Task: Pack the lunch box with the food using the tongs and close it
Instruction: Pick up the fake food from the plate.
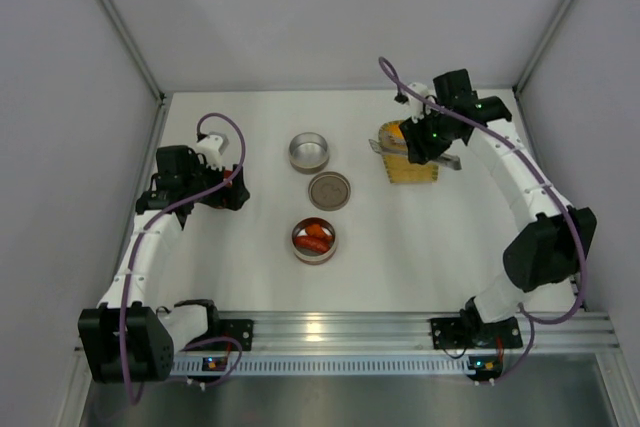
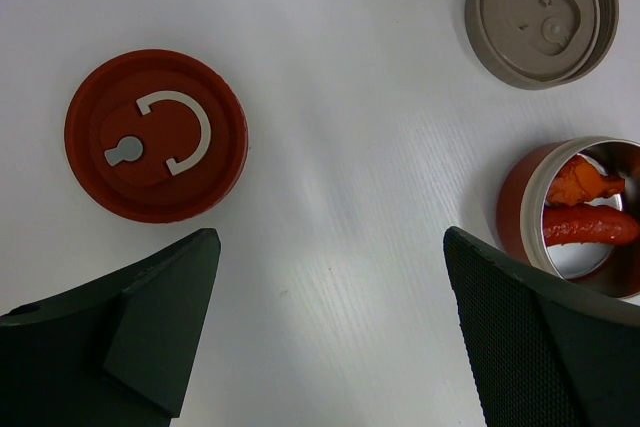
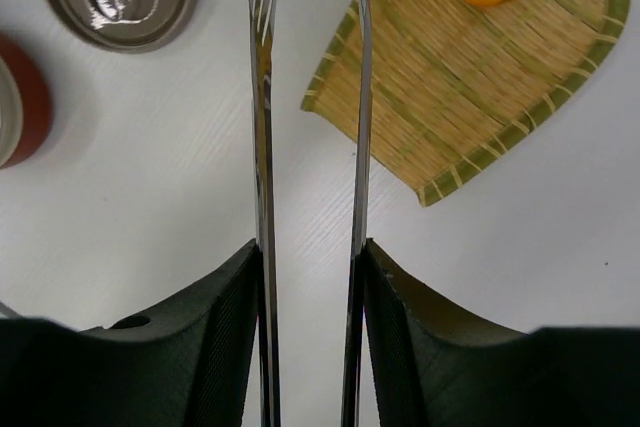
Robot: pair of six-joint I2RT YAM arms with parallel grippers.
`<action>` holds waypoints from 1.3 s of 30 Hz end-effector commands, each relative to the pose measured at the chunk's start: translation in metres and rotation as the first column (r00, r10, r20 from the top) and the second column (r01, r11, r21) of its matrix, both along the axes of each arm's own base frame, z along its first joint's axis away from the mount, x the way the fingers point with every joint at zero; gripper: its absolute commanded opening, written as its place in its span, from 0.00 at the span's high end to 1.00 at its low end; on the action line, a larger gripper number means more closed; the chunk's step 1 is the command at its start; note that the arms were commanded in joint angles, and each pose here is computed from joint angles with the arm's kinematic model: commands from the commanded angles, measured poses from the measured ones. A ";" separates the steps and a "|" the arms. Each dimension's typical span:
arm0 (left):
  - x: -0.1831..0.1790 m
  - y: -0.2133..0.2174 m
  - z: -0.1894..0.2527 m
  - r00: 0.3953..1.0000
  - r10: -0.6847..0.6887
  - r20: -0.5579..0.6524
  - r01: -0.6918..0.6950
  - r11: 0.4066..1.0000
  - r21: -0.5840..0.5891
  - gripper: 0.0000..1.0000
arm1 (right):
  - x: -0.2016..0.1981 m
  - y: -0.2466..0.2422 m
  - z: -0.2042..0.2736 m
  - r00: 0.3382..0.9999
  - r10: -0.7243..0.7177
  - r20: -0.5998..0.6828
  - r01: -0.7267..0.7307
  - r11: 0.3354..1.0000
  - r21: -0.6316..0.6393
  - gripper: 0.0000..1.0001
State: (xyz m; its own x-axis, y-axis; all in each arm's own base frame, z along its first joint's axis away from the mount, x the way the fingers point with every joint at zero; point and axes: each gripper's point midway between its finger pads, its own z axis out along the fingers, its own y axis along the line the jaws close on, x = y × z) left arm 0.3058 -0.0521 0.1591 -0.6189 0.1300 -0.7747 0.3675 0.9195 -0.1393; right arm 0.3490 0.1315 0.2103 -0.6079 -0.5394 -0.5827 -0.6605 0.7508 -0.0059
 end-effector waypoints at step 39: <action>0.017 -0.002 0.008 1.000 -0.014 0.020 0.014 1.000 -0.016 0.02 | 0.115 -0.092 -0.054 0.908 -0.374 -0.191 0.415 0.867 0.275 0.62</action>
